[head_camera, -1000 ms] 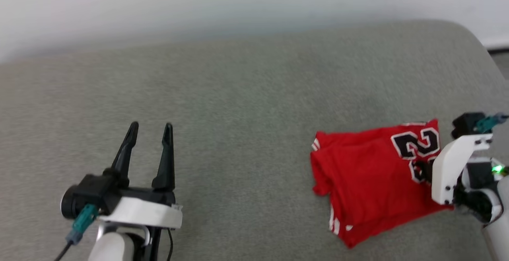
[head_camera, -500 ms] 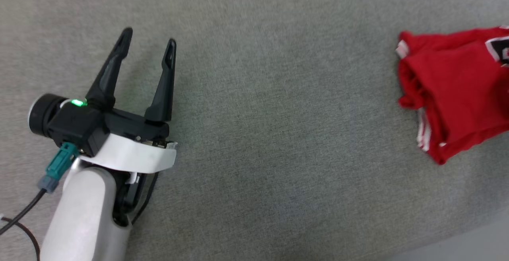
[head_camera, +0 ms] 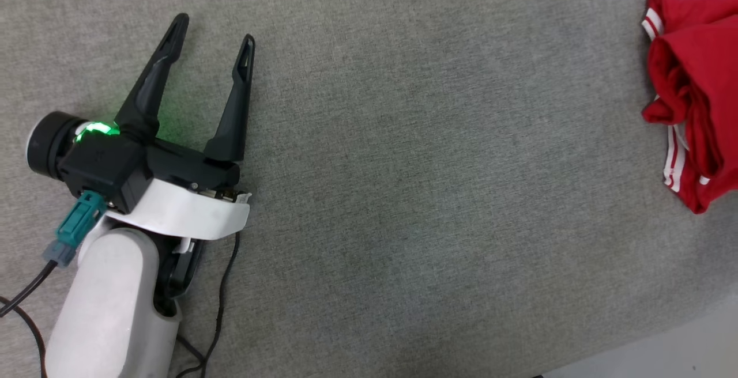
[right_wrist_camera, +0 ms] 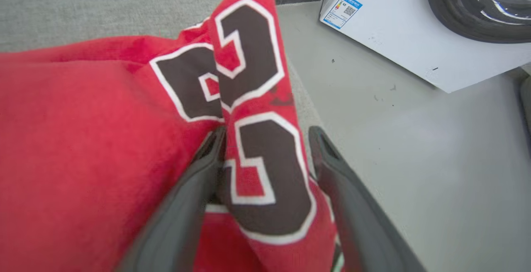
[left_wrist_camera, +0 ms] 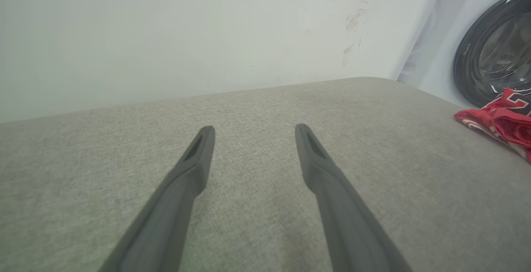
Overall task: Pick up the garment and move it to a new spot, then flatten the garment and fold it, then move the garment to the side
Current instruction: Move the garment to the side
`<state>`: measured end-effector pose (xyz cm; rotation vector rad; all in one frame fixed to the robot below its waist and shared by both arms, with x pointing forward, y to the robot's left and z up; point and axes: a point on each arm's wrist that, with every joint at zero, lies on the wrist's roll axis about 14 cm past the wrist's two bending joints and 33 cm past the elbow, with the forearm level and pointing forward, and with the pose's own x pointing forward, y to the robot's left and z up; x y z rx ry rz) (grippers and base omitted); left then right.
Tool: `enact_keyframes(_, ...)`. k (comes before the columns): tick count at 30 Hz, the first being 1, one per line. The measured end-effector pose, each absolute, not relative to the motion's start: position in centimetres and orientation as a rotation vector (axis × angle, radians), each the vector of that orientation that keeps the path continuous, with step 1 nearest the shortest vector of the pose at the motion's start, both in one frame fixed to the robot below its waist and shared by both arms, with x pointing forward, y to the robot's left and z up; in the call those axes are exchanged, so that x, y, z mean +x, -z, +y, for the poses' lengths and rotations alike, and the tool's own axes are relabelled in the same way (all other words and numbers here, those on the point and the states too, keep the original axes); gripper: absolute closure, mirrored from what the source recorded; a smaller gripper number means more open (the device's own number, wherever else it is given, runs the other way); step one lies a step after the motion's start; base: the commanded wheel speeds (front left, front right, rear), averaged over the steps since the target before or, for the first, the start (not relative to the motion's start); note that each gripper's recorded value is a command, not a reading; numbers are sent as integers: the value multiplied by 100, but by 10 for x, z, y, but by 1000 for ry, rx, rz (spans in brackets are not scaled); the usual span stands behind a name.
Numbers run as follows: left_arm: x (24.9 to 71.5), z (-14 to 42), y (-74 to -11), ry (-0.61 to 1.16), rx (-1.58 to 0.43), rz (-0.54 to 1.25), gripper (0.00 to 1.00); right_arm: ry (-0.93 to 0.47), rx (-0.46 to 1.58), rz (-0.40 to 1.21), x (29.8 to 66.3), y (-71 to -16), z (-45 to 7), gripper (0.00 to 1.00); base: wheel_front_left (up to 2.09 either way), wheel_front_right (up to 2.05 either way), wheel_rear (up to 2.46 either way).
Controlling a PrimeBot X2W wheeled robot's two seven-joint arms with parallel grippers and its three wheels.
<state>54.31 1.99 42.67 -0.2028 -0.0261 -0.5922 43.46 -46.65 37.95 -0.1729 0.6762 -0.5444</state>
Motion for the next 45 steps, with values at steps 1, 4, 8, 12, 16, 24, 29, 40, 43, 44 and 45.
enact_keyframes(1, 543, 20, -428, 591, -201, -26, 0, 555, -173, 667, 433, -381, -468, 0, 0, 0, 0)
enact_keyframes(4, 538, 20, -432, 584, -209, -28, 0, 568, -188, 623, 430, -392, -470, 0, 0, 0, 0)
enact_keyframes(8, 529, 23, -444, 559, -223, -37, 0, 567, -222, 550, 426, -418, -471, 0, 0, 0, 0)
enact_keyframes(12, 513, 29, -456, 524, -227, -37, 0, 539, -238, 460, 418, -442, -460, 0, 0, 0, 0)
enact_keyframes(16, 493, 41, -468, 473, -228, -30, 0, 503, -218, 380, 402, -459, -442, 0, 0, 0, 0)
enact_keyframes(24, 449, 69, -490, 366, -225, -31, 0, 410, -90, 263, 365, -472, -378, 0, 0, 0, 0)
enact_keyframes(29, 429, 92, -501, 298, -212, -47, 0, 311, -20, 216, 360, -474, -328, 0, 0, 0, 0)
enact_keyframes(40, 394, 157, -508, 113, -178, -65, 0, 37, 29, 70, 380, -504, -220, 0, 0, 0, 0)
enact_keyframes(43, 384, 173, -510, 70, -165, -71, 0, -9, 38, 30, 375, -514, -202, 0, 0, 0, 0)
enact_keyframes(44, 380, 177, -510, 58, -161, -73, 0, -16, 43, 13, 373, -519, -200, 0, 0, 0, 0)
enact_keyframes(45, 377, 179, -510, 51, -157, -73, 0, -21, 43, 2, 371, -522, -198, 0, 0, 0, 0)
